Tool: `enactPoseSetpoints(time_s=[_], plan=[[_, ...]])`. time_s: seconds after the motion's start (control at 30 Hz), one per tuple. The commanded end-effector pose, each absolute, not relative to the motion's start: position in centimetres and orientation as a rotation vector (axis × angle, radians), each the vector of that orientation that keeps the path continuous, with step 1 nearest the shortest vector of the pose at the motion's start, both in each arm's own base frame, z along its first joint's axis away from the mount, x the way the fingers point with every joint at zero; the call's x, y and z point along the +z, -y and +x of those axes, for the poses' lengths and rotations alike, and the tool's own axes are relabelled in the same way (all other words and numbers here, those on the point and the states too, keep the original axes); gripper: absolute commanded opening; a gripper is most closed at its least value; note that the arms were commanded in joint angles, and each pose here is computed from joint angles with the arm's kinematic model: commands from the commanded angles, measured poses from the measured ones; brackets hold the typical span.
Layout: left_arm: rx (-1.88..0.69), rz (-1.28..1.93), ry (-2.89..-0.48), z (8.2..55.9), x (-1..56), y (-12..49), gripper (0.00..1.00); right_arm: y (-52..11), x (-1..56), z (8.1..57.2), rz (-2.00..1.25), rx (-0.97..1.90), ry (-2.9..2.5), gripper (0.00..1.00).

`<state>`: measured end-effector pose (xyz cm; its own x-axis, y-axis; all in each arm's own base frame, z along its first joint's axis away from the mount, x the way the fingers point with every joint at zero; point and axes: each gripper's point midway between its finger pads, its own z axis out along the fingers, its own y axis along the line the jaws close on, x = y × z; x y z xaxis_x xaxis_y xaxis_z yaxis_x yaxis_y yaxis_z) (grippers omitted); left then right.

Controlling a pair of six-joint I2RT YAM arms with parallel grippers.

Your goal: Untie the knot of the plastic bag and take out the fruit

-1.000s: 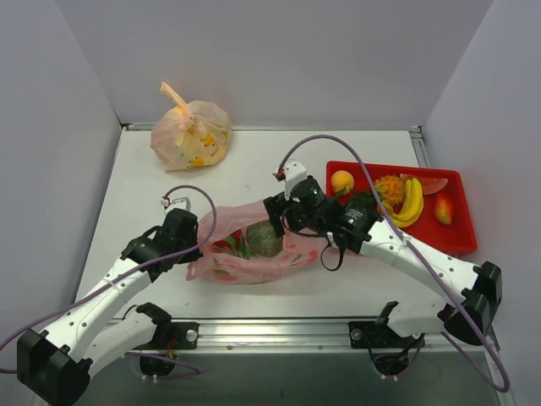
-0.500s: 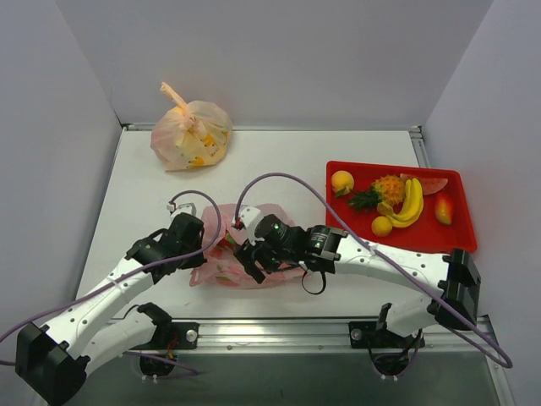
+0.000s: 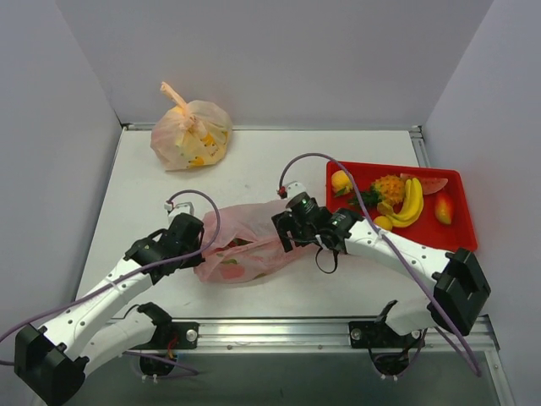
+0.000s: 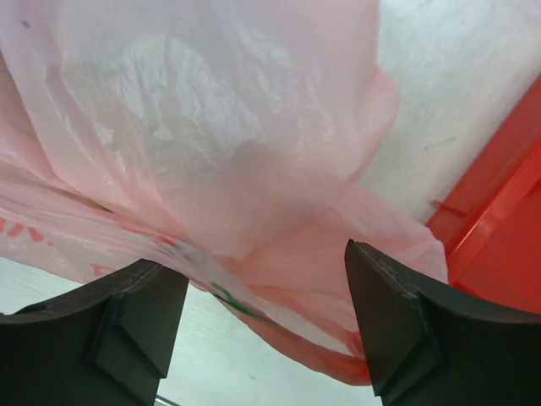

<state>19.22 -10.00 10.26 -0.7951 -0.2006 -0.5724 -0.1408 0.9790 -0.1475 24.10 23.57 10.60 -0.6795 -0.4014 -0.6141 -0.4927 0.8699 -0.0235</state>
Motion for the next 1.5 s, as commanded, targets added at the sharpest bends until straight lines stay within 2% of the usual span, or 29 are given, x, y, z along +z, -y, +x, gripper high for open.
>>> enactPoseSetpoints(time_s=[0.0, 0.27, 0.37, 0.43, 0.47, 0.5, 0.7, 0.83, 0.9, 0.97, 1.07, 1.23, 1.27, 1.37, 1.47], plan=[[-0.097, -0.232, -2.445, 20.0, 11.7, 9.4, 0.00, -23.5, 14.2, 27.4, -0.469, 0.313, -2.323, 0.75], [-0.027, -0.286, -2.338, 24.3, 13.8, 9.2, 0.00, -25.8, 14.8, 34.0, -0.400, 0.358, -2.276, 0.78], [-0.068, -0.275, -2.319, 26.3, 15.2, 10.4, 0.00, -26.7, 15.9, 35.4, -0.422, 0.353, -2.251, 0.83], [-0.115, -0.254, -2.334, 26.6, 15.7, 11.6, 0.00, -27.3, 18.0, 34.5, -0.455, 0.407, -2.215, 0.89], [-0.137, -0.246, -2.340, 26.6, 15.8, 12.0, 0.00, -27.6, 18.6, 33.6, -0.483, 0.416, -2.200, 0.96], [-0.170, -0.235, -2.347, 26.3, 15.8, 12.4, 0.00, -27.5, 19.2, 33.0, -0.512, 0.408, -2.182, 1.00], [-0.280, -0.274, -2.352, 24.4, 15.8, 12.9, 0.00, -27.7, 23.0, 27.4, -0.660, 0.364, -2.087, 1.00], [-0.280, -0.300, -2.353, 23.2, 15.9, 12.2, 0.00, -28.0, 25.5, 25.6, -0.667, 0.369, -2.029, 1.00], [-0.282, -0.305, -2.347, 22.7, 16.2, 11.8, 0.00, -28.9, 25.8, 25.1, -0.684, 0.432, -2.031, 0.96], [-0.293, -0.308, -2.349, 22.3, 16.2, 11.7, 0.00, -30.0, 24.9, 24.9, -0.715, 0.455, -2.058, 0.85], [-0.324, -0.301, -2.355, 21.8, 16.0, 12.0, 0.00, -31.5, 22.8, 25.2, -0.718, 0.459, -2.119, 0.73], [-0.328, -0.301, -2.393, 20.8, 14.8, 12.1, 0.00, -33.1, 17.0, 24.9, -0.774, 0.448, -2.267, 0.69], [-0.327, -0.305, -2.400, 20.6, 14.5, 12.1, 0.00, -33.6, 15.9, 23.7, -0.827, 0.482, -2.296, 0.62], [-0.314, -0.325, -2.418, 20.2, 13.8, 11.9, 0.00, -33.6, 13.0, 19.7, -0.990, 0.522, -2.391, 0.52], [-0.308, -0.341, -2.428, 20.1, 13.4, 11.8, 0.00, -32.3, 10.1, 15.2, -1.219, 0.476, -2.488, 0.52]])
